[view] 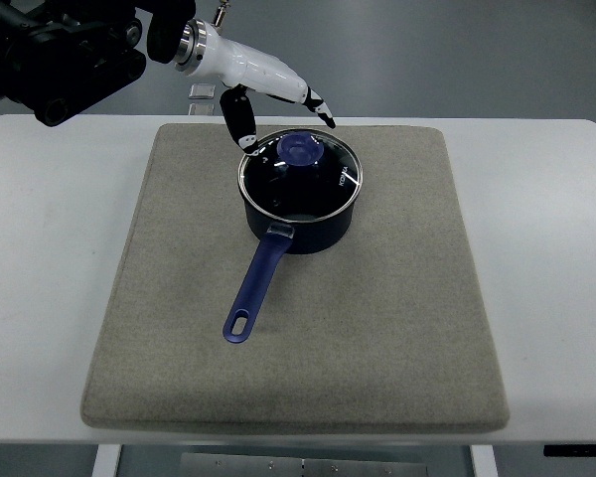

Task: Open pot lid and place left with left hand
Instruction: 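Move the left hand over the saucepan toward the blue lid knob, then lower the left hand onto the glass lid's blue knob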

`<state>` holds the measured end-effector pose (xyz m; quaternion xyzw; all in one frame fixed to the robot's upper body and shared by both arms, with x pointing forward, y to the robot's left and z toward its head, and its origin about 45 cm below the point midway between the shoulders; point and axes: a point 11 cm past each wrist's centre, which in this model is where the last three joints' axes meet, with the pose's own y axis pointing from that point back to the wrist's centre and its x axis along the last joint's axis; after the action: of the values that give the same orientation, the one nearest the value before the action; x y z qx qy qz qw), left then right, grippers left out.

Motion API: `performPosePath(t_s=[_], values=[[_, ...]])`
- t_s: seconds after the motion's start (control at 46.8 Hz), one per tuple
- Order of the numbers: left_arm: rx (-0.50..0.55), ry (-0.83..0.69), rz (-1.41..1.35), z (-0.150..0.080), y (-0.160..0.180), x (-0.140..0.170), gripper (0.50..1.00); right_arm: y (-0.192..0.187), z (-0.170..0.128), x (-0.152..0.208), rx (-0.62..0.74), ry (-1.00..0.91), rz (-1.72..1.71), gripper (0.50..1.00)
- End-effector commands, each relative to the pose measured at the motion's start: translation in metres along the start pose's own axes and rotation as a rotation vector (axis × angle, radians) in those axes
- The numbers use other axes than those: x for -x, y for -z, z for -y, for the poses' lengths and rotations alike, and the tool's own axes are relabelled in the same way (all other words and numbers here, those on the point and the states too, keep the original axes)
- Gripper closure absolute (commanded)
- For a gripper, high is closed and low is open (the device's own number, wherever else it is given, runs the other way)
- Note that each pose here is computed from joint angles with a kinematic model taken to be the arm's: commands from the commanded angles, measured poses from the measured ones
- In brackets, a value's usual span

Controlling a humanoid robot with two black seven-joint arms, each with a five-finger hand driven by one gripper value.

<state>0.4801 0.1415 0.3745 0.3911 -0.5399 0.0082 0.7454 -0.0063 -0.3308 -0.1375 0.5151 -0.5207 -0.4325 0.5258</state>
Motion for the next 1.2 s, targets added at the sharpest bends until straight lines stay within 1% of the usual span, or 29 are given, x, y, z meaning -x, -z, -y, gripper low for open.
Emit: performPosePath(t_s=[0.0, 0.342, 0.512, 0.598, 0.897, 1.174], values=[[0.012, 0.001, -0.001, 0.005, -0.004, 0.001, 0.555, -0.001, 0.000, 0.000, 0.001, 0.000, 0.000, 0.583], [0.021, 0.003, -0.005, 0.008, -0.006, 0.004, 0.534, 0.000, 0.000, 0.000, 0.000, 0.000, 0.000, 0.583], [0.020, 0.000, -0.008, 0.008, -0.004, 0.006, 0.536, 0.000, 0.000, 0.000, 0.000, 0.000, 0.001, 0.583], [0.017, 0.002, -0.009, 0.011, -0.002, 0.013, 0.536, 0.000, 0.000, 0.000, 0.000, 0.000, 0.000, 0.583], [0.014, -0.018, 0.013, 0.011, -0.001, 0.011, 0.538, 0.000, 0.000, 0.000, 0.000, 0.000, 0.001, 0.583], [0.029, 0.004, 0.009, 0.019, -0.007, 0.014, 0.551, 0.000, 0.000, 0.000, 0.000, 0.000, 0.000, 0.583]])
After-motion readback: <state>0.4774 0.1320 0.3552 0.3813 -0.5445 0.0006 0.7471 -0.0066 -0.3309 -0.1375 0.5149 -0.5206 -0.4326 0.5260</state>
